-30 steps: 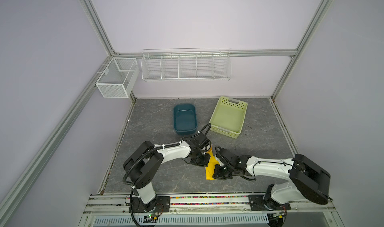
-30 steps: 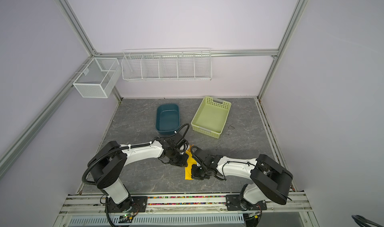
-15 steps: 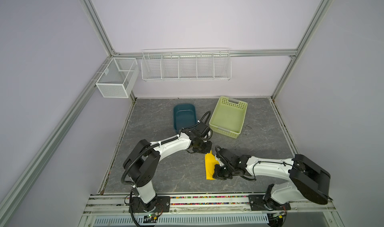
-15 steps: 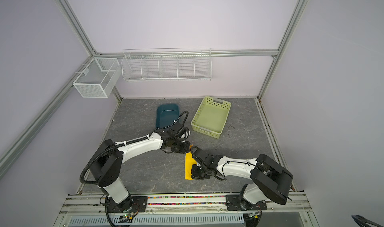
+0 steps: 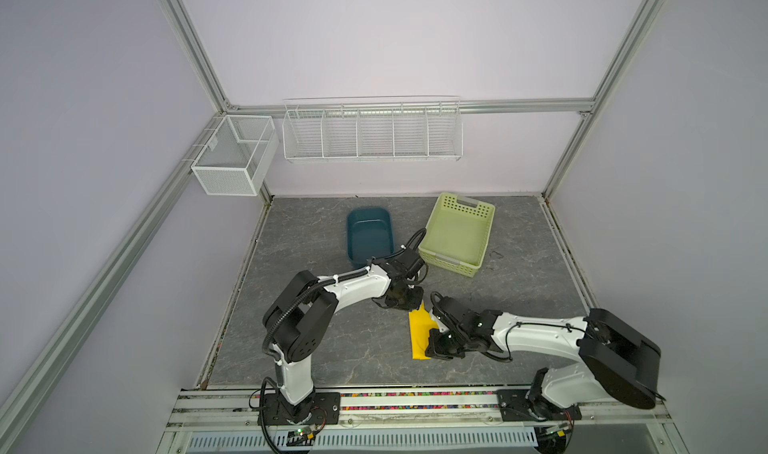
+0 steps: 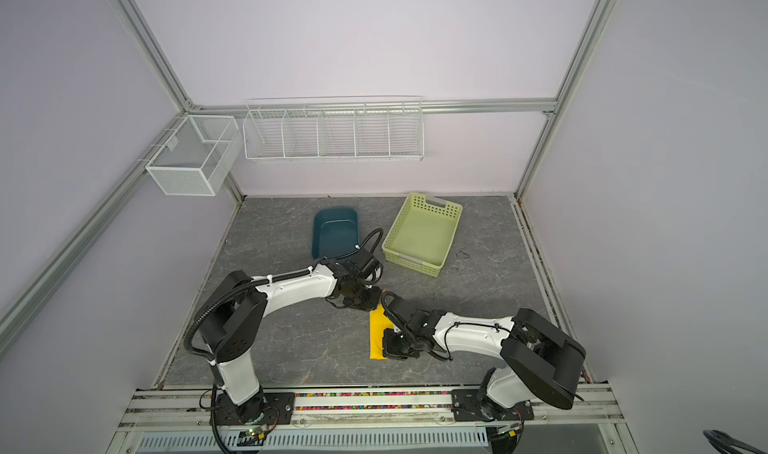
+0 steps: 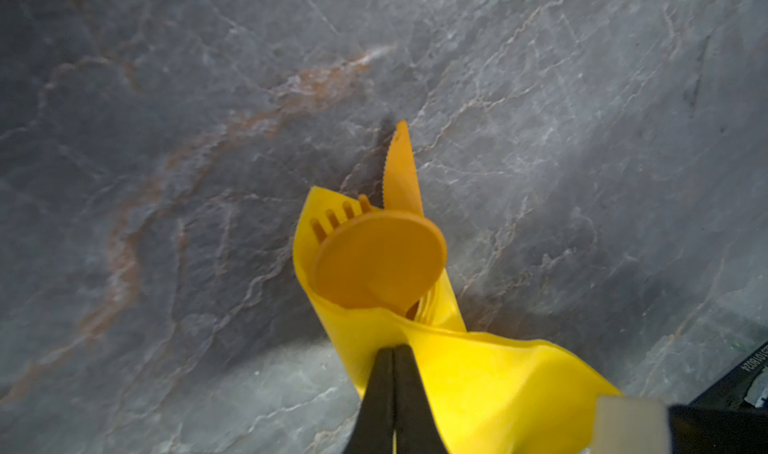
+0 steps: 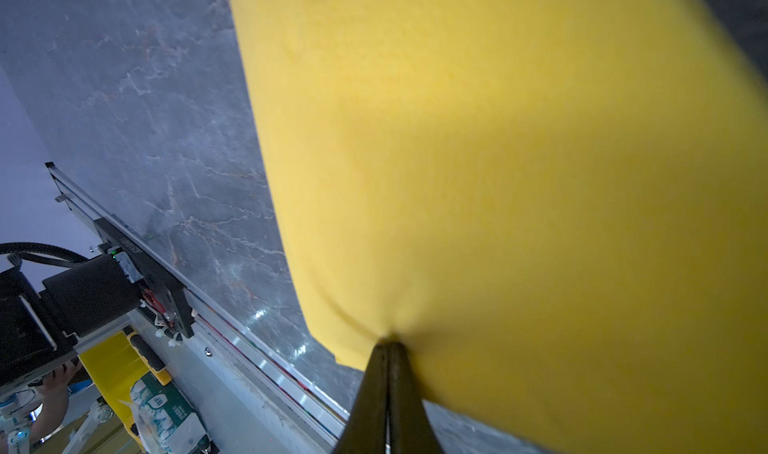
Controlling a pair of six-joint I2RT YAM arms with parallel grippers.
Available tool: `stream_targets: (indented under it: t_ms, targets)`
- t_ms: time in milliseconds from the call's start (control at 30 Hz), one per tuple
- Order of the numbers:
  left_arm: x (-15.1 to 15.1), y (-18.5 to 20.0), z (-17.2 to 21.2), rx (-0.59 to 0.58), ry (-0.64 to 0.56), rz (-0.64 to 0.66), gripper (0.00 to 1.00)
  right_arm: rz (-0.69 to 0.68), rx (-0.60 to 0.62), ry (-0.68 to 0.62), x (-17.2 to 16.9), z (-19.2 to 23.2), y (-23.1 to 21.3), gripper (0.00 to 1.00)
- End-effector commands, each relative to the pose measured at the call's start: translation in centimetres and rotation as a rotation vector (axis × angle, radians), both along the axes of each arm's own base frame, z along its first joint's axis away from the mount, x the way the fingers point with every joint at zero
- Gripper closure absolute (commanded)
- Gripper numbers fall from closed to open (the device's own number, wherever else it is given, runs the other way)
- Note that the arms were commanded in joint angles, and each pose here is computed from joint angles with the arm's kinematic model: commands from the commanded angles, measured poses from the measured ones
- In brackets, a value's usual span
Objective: Place the utensils on the paper napkin and roll it up
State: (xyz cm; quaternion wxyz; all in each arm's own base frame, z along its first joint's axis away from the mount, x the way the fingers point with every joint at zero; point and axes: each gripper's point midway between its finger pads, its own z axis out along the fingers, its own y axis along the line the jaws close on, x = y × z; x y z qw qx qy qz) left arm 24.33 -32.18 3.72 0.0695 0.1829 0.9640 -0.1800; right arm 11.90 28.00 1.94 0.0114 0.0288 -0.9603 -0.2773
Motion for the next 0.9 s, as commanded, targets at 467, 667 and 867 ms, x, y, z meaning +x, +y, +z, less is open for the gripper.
stream_targets:
  t_ms: [467, 667, 867]
  targets:
    - [-5.6, -1.6, 2.6, -0.094, 0.093, -0.058, 0.96, -0.019, -0.119, 0.055, -1.3, -2.2, -2.4, 0.92]
    - [-6.7, -1.2, 0.2, -0.078, 0.135, -0.063, 0.97, -0.018, -0.118, 0.056, -1.3, -2.2, -2.3, 0.92]
    - [-6.2, -1.4, -0.9, -0.066, 0.133, -0.052, 0.97, -0.02, -0.116, 0.055, -1.3, -2.1, -2.4, 0.92]
